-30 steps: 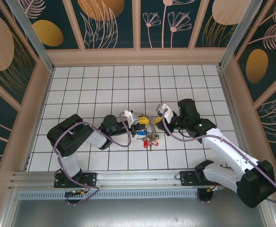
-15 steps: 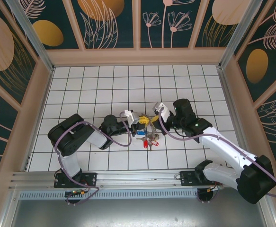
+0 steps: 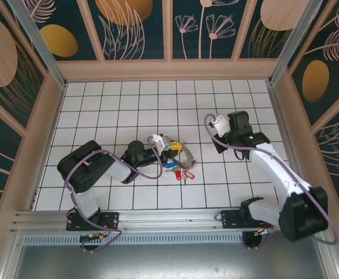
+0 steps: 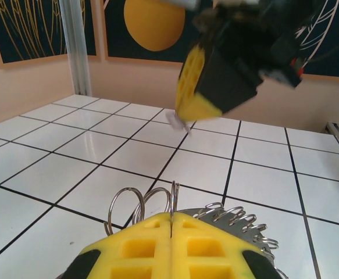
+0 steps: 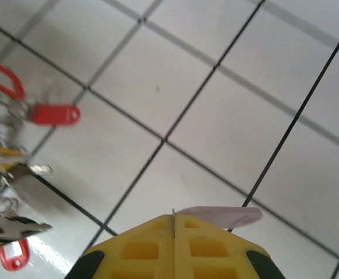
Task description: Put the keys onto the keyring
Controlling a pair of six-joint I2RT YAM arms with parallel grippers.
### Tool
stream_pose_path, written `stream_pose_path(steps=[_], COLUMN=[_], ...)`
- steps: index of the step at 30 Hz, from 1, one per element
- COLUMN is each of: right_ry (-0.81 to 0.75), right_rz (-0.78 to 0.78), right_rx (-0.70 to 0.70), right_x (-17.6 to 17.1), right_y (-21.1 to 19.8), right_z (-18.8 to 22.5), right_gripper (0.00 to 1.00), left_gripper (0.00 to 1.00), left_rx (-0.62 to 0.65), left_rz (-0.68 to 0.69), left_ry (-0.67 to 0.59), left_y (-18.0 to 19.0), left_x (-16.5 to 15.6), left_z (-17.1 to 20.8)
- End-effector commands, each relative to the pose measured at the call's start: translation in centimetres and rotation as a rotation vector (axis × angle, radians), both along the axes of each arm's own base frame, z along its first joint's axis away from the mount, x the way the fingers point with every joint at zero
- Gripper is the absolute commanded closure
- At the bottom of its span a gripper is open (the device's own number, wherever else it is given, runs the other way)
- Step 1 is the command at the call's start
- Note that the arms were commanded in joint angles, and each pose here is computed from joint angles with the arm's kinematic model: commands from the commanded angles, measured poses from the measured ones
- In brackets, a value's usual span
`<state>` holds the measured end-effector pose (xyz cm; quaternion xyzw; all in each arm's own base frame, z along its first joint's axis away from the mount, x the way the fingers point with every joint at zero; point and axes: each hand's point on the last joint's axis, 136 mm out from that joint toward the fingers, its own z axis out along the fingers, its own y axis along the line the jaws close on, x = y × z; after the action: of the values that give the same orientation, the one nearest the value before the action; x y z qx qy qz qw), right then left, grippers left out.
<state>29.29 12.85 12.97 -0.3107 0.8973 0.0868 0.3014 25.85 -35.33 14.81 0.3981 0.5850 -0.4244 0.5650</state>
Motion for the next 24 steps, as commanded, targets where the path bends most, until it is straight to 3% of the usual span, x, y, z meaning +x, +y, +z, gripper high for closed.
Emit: stream_pose_path(steps=[1, 10, 19, 24], right_ry=[0.178, 0.265, 0.262, 0.234], right_rz=[-0.047, -0.005, 0.009, -0.003], right_rx=[-0.093, -0.252, -0.129, -0.075], right_x=[-1.6, -0.7, 1.3, 0.5], right_y=[-1.4, -0.5, 2.6, 2.5], right_z=[-4.4, -10.1, -11.5, -10.0], right_gripper=[1.00, 1.00, 1.00, 0.83], left_gripper=[1.00, 1.00, 1.00, 1.00], left_rx=[-0.021, -0.008, -0.012, -0.012], left_rz=[-0.003, -0.003, -0.004, -0.005], left_ry=[-0.025, -0.023, -0.020, -0.018], left_y=[-0.3, -0.1, -0.1, -0.1], left_x=[-0.1, -0.3, -0.3, -0.3], left_z=[1.0, 0.7, 0.7, 0.7])
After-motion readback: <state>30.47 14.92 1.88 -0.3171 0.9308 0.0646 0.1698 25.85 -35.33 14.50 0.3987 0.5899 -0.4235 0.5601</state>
